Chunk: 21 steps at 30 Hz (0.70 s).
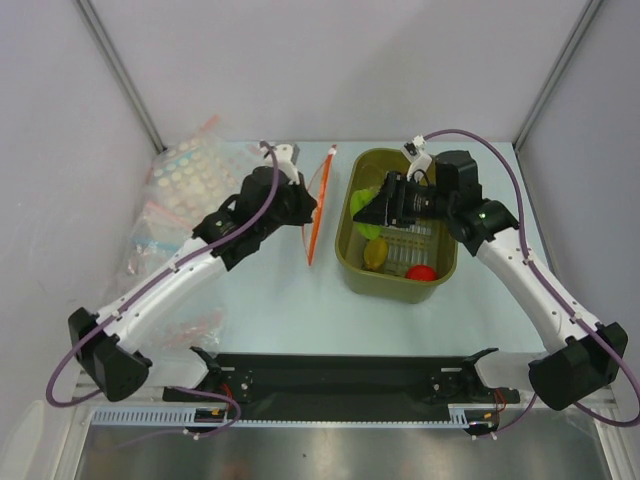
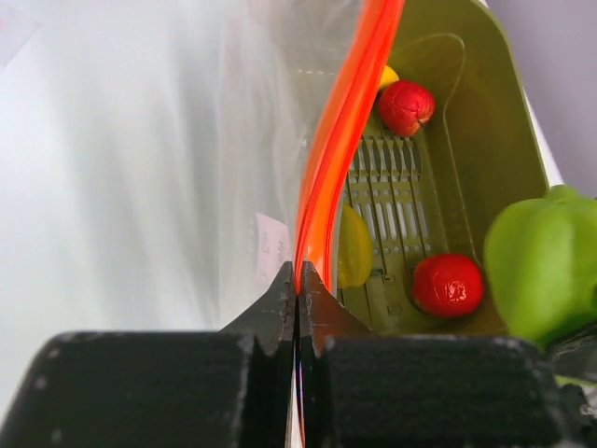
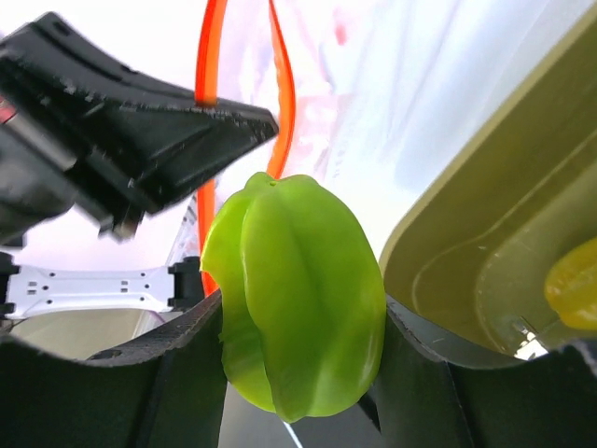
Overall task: Place the food in the zip-top bag and seal the zipper
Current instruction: Place the fake fruit in the bin.
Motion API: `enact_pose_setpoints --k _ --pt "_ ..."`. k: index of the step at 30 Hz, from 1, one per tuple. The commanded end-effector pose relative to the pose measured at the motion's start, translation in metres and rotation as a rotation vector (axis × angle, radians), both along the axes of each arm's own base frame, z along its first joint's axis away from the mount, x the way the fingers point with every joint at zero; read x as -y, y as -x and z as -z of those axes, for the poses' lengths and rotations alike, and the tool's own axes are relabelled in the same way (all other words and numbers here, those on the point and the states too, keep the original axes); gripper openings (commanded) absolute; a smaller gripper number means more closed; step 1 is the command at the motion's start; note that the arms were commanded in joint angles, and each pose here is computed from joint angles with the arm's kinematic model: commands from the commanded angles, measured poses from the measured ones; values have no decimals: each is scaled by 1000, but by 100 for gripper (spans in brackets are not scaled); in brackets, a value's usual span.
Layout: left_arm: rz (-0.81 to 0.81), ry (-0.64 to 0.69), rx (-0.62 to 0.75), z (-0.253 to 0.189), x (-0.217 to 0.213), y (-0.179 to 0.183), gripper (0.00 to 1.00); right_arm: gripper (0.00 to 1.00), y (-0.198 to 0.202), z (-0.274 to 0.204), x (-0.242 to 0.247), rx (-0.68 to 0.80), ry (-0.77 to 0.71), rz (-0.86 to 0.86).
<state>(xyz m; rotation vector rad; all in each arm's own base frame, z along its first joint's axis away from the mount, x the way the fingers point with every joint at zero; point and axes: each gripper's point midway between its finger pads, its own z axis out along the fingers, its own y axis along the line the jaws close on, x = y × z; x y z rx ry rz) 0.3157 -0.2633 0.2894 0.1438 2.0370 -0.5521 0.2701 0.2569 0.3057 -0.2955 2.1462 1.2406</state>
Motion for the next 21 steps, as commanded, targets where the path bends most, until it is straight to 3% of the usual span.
enact_pose_setpoints --k 1,4,11,15,18,21 --pt "28 127 20 -10 -10 2 0 8 3 -21 -8 53 -69 -47" --pt "-19 76 15 -2 -19 -3 0 8 4 -19 -8 46 -68 -49" --pt "-111 -190 -45 24 -40 -16 0 7 -9 -4 5 23 24 54" --pt "-18 -84 -61 25 -2 -14 0 6 -35 30 46 -43 225 266" --pt "112 -8 -80 30 39 -2 0 8 -40 63 69 -132 338 331" --pt "233 -48 -100 44 74 14 0 20 -41 91 75 -167 429 330"
